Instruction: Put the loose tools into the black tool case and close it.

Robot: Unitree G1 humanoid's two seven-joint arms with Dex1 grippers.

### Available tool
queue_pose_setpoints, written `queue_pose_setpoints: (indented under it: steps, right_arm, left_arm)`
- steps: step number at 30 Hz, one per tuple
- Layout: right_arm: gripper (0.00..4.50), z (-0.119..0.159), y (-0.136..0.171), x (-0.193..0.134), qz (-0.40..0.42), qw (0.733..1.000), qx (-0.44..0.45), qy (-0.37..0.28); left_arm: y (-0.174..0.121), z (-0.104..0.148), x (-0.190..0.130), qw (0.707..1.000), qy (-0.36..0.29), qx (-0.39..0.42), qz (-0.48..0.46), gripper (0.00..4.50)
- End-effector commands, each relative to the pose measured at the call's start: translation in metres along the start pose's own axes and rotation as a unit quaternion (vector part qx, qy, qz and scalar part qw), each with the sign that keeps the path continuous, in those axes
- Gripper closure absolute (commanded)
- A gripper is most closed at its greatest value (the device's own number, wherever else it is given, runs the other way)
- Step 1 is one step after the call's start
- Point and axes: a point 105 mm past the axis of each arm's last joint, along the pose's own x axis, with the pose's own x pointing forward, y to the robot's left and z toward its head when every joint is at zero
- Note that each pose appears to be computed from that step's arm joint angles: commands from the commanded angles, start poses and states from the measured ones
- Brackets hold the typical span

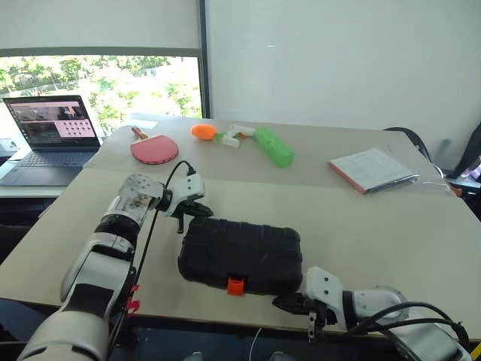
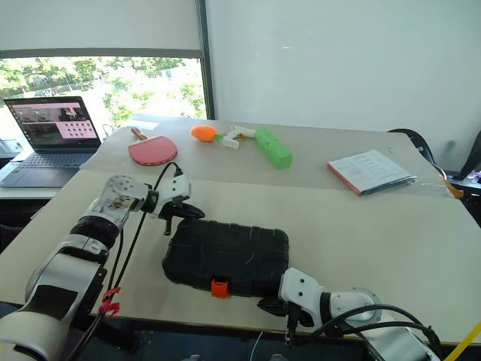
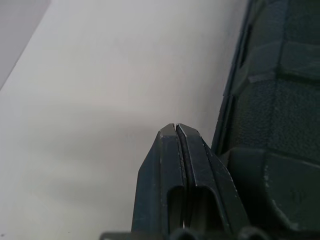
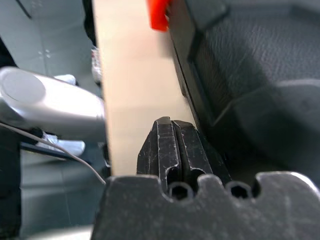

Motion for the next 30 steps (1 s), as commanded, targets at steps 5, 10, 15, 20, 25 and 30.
queue_pose_setpoints:
  steps: [5, 10, 15, 20, 25, 30]
  right_arm:
    - [4.5, 0.007, -0.034, -0.014, -0.063, 0.997, -0.037, -0.005]
    - [4.5, 0.009, -0.023, -0.016, -0.031, 0.999, -0.036, -0.012]
    - [4.5, 0.019, -0.007, -0.016, 0.021, 0.999, -0.019, -0.038]
    - [4.5, 0.025, 0.007, -0.011, 0.059, 0.997, -0.005, -0.052]
    - [4.5, 0.034, 0.015, -0.003, 0.082, 0.995, 0.0, -0.064]
    - [4.5, 0.039, 0.017, 0.007, 0.084, 0.994, 0.0, -0.072]
  left_arm:
    - [-0.03, -0.021, -0.015, 0.997, 0.029, -0.015, -0.07, 4.43]
    - [-0.01, -0.014, -0.037, 0.999, 0.013, -0.04, 0.001, 4.43]
    - [0.0, 0.053, -0.048, 0.992, -0.099, -0.08, -0.019, 4.43]
    - [-0.039, 0.095, -0.03, 0.984, -0.118, -0.041, -0.126, 4.43]
    - [-0.083, 0.094, 0.002, 0.973, -0.077, 0.011, -0.219, 4.43]
    - [-0.1, 0.056, 0.029, 0.964, 0.024, 0.081, -0.254, 4.43]
